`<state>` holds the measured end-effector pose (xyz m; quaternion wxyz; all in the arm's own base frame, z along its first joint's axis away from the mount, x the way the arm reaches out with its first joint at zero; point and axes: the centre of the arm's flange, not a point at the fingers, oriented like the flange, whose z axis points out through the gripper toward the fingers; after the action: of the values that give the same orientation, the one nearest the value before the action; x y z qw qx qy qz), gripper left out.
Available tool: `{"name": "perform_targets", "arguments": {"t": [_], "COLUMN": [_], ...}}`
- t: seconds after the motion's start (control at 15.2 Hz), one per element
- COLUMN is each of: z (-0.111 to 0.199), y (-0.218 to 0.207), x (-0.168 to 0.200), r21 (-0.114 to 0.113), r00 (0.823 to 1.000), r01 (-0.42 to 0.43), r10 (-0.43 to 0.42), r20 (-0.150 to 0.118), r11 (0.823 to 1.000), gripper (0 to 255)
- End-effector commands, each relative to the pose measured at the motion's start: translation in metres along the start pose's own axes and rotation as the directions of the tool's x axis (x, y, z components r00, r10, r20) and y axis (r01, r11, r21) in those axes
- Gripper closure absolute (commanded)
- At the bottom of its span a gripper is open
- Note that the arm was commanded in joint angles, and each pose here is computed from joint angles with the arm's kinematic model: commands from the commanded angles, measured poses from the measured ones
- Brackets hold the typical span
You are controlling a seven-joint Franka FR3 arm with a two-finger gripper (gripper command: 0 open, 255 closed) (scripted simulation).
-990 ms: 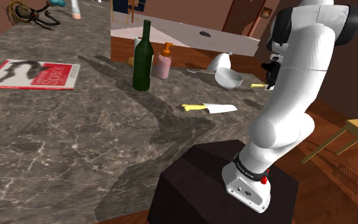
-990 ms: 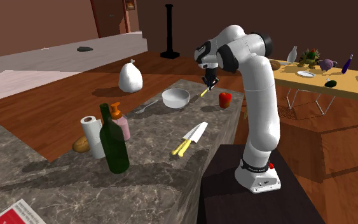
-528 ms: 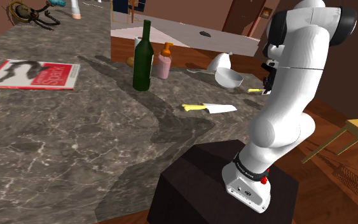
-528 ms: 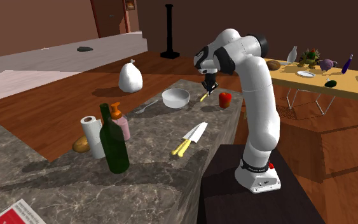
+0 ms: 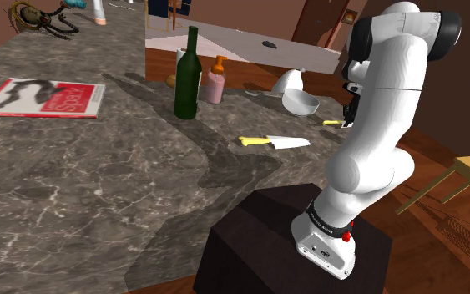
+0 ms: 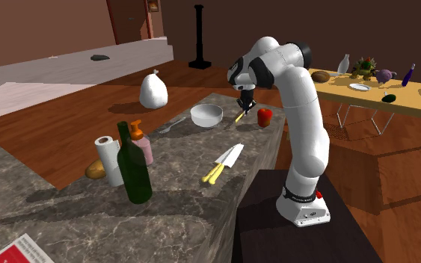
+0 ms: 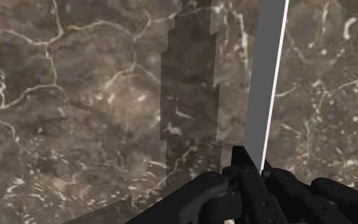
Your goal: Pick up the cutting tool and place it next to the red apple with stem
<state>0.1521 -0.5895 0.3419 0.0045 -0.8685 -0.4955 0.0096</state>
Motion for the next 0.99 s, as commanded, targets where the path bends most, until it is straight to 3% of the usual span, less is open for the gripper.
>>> {"name": "perform_targets", "arguments": {"t": [0.0,0.13,0.2,0.53,0.79,0.92], "z": [0.0,0.0,0.0,0.0,-0.05,-0.05], "y": [0.0,0.0,0.0,0.0,0.0,0.0], "x": [0.0,0.0,0.0,0.0,0.0,0.0], "r21": [0.0,0.0,0.0,0.0,0.0,0.0], "r00": [1.0,1.0,1.0,1.0,1.0,1.0], "r01": [0.0,0.0,0.0,0.0,0.0,0.0], "r10": [0.0,0.0,0.0,0.0,0.0,0.0], "r20": [0.0,0.0,0.0,0.0,0.0,0.0], "r11": [1.0,1.0,1.0,1.0,1.0,1.0], "gripper": [255,255,0,0,0,0]}}
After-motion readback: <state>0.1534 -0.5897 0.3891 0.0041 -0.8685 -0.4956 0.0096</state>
